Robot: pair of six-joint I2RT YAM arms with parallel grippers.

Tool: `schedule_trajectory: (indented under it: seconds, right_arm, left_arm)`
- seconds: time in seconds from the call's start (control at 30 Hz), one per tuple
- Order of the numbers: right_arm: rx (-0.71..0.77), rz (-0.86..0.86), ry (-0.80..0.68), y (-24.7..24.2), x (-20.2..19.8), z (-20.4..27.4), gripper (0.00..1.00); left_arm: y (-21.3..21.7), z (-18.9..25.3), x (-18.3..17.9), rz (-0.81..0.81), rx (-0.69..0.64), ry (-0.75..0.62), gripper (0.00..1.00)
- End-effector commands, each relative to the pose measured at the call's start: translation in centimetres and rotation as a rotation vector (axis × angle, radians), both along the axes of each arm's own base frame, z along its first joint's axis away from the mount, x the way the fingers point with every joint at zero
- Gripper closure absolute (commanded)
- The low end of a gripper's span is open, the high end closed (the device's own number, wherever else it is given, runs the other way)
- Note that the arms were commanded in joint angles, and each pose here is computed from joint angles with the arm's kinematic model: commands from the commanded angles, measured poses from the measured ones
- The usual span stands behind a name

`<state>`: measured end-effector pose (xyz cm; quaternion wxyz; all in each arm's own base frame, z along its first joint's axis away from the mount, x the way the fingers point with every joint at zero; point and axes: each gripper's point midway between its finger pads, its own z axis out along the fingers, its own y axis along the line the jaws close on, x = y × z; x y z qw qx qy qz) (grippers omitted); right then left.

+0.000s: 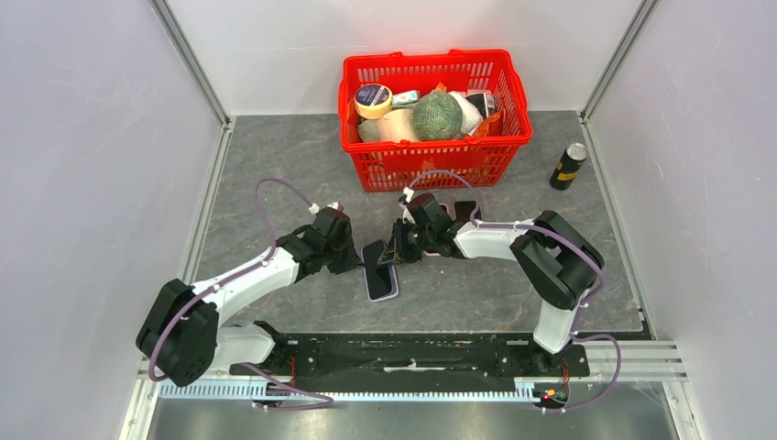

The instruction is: Put the phone into the phone case

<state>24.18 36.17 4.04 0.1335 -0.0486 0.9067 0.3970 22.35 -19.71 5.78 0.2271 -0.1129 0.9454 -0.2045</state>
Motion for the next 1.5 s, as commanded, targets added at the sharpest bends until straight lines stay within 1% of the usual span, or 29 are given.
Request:
schedule_trajectory:
  seconds: [0.0,0.07,0.2,0.3,0.5,0.73,0.83,1.0,1.13,1.27,1.47]
  right_arm:
    - [-0.235,0.045,0.075,-3.3,-3.3,-4.2,0.73]
    - [-0.247,0.042,0.058,-3.5,-3.1,-3.8,0.65]
    - [-0.267,0.051,0.031,-3.7,-2.7,-2.8,0.56]
    - [-0.263,0.052,0.004,-3.7,-2.4,-1.7,0.52]
    - [-0.266,0.055,-0.031,-4.1,-2.3,0.6,0.37]
    - [-0.254,0.060,-0.058,-4.4,-2.5,2.8,0.25]
    - [-0.272,0.034,-0.072,-5.2,-2.5,3.1,0.25]
    - [-0.353,-0.015,-0.064,-7.6,-3.2,2.4,0.27]
    - [-0.347,-0.014,-0.032,-8.0,-5.0,1.4,0.36]
    - [-0.366,0.002,-0.020,-7.8,-7.1,0.4,0.43]
    - [-0.374,-0.005,-0.007,-7.6,-8.3,-0.7,0.57]
  left_arm:
    - [0.2,-0.3,-0.1,0.026,0.007,0.002,0.95]
    - [-0.1,-0.5,-0.3,0.019,-0.003,0.009,0.95]
    - [-0.8,-0.8,-0.6,0.005,-0.020,0.014,0.96]
    - [-1.2,-0.9,-1.1,-0.007,-0.021,0.018,0.96]
    - [-1.2,-1.6,-1.8,-0.011,-0.019,0.030,0.96]
    - [-1.8,-2.4,-2.5,-0.026,-0.025,0.042,0.96]
    - [-2.3,-2.6,-2.8,-0.036,-0.029,0.045,0.96]
    - [-3.1,-3.0,-3.1,-0.055,-0.031,0.053,0.96]
    - [-3.8,-3.2,-3.2,-0.075,-0.024,0.054,0.97]
    - [-4.2,-3.4,-3.3,-0.084,-0.024,0.056,0.97]
    - [-4.3,-3.5,-3.4,-0.088,-0.022,0.057,0.97]
